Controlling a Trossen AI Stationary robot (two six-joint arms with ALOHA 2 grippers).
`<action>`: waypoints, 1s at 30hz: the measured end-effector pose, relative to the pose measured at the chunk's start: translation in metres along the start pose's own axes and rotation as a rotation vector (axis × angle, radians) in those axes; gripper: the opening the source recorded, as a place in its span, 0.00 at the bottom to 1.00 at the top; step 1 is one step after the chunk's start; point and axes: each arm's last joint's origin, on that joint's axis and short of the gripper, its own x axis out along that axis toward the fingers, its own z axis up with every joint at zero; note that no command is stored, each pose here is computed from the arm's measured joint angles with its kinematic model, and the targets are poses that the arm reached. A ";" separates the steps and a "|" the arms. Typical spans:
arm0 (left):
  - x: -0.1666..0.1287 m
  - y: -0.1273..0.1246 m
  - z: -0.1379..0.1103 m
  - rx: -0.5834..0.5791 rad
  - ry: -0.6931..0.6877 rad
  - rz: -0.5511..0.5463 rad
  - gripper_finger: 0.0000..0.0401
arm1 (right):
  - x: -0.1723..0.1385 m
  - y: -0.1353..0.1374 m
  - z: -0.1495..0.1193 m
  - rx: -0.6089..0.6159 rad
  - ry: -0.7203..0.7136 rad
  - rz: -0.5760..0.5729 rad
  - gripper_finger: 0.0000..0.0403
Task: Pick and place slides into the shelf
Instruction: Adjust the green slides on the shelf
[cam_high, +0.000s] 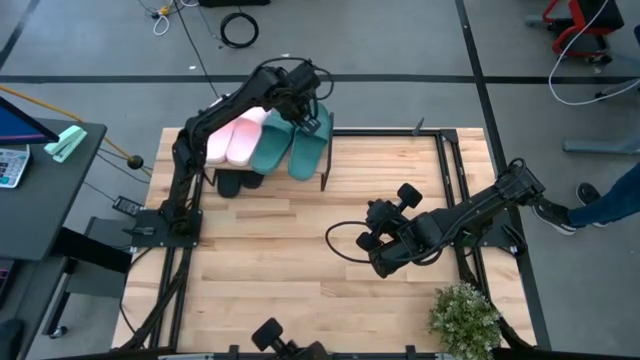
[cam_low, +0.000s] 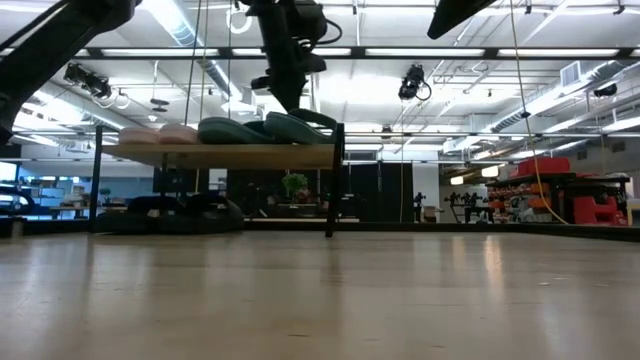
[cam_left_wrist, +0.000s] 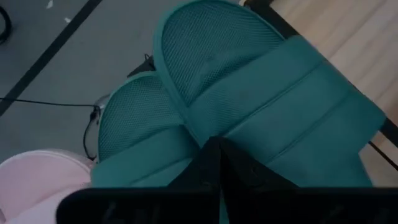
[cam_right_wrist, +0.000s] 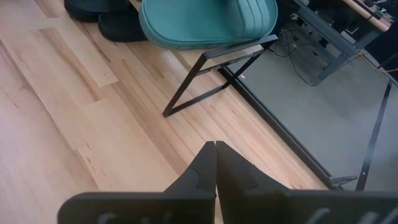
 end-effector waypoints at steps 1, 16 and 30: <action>0.001 0.000 -0.001 0.000 0.010 0.001 0.02 | 0.000 0.000 0.000 0.000 0.000 0.000 0.01; 0.025 -0.020 -0.010 0.093 0.044 -0.043 0.01 | 0.000 0.000 0.000 0.000 0.003 0.002 0.01; 0.015 -0.018 -0.011 0.088 0.027 -0.058 0.01 | 0.000 0.000 0.000 0.000 0.003 0.002 0.01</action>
